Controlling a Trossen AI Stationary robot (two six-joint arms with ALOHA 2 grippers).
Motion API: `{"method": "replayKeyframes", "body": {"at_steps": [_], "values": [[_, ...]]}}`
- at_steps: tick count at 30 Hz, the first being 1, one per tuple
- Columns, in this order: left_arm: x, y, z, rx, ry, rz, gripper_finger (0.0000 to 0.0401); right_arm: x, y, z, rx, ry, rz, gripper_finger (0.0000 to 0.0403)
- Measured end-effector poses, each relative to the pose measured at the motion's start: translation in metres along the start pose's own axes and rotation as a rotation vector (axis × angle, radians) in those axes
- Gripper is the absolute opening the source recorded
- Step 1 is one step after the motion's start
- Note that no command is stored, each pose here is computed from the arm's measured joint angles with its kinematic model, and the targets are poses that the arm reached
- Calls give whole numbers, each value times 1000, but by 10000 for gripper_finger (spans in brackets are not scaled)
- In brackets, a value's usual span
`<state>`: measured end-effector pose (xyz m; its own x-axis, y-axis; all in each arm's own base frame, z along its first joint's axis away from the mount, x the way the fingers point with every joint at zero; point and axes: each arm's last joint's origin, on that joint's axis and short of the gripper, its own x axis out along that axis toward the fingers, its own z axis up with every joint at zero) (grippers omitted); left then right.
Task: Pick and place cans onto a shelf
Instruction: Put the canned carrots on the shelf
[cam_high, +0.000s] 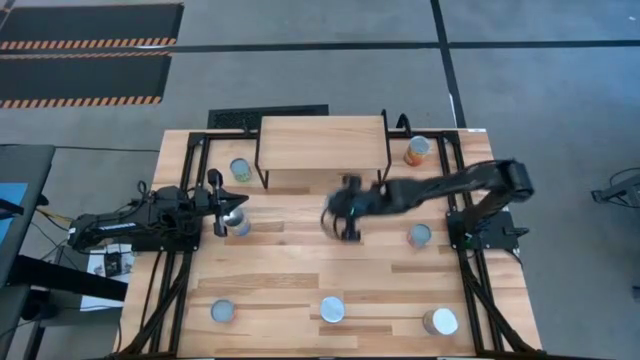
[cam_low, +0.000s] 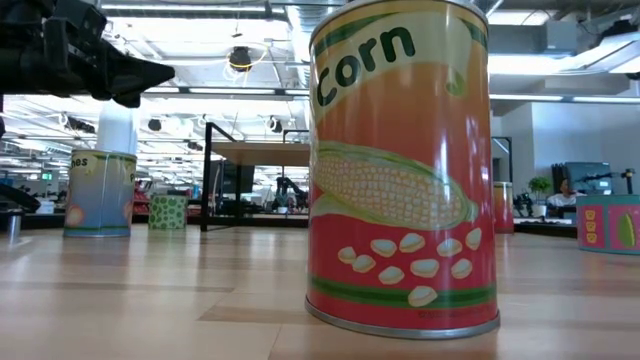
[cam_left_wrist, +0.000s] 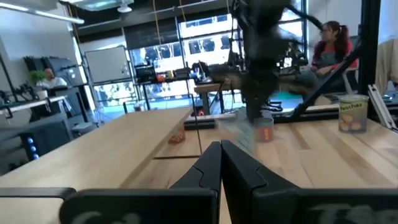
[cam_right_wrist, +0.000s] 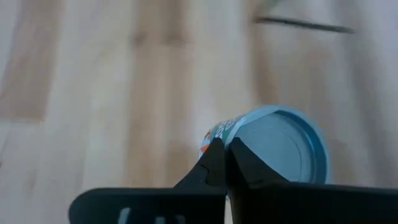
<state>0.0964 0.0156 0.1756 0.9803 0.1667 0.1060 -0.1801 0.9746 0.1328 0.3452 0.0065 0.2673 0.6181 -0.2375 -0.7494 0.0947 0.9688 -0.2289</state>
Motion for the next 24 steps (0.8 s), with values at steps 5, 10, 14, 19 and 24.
{"method": "replayKeyframes", "body": {"at_steps": [5, 10, 14, 19, 24], "values": [[0, 0, -2, -12, 18, -3, 0, -28, -63, 11, 98, 4, -141, 12], [0, 0, -2, -23, 17, -7, 0, -41, -131, 16, 115, 26, -266, 8], [0, 0, -2, -24, 17, -7, 0, -32, -179, 7, 129, 69, -271, 11], [0, 0, -2, -40, 18, -6, 0, -23, -220, -5, 157, 109, -278, 11], [0, 0, -2, -49, 18, -6, 0, -17, -238, -15, 171, 137, -265, 12]]}}
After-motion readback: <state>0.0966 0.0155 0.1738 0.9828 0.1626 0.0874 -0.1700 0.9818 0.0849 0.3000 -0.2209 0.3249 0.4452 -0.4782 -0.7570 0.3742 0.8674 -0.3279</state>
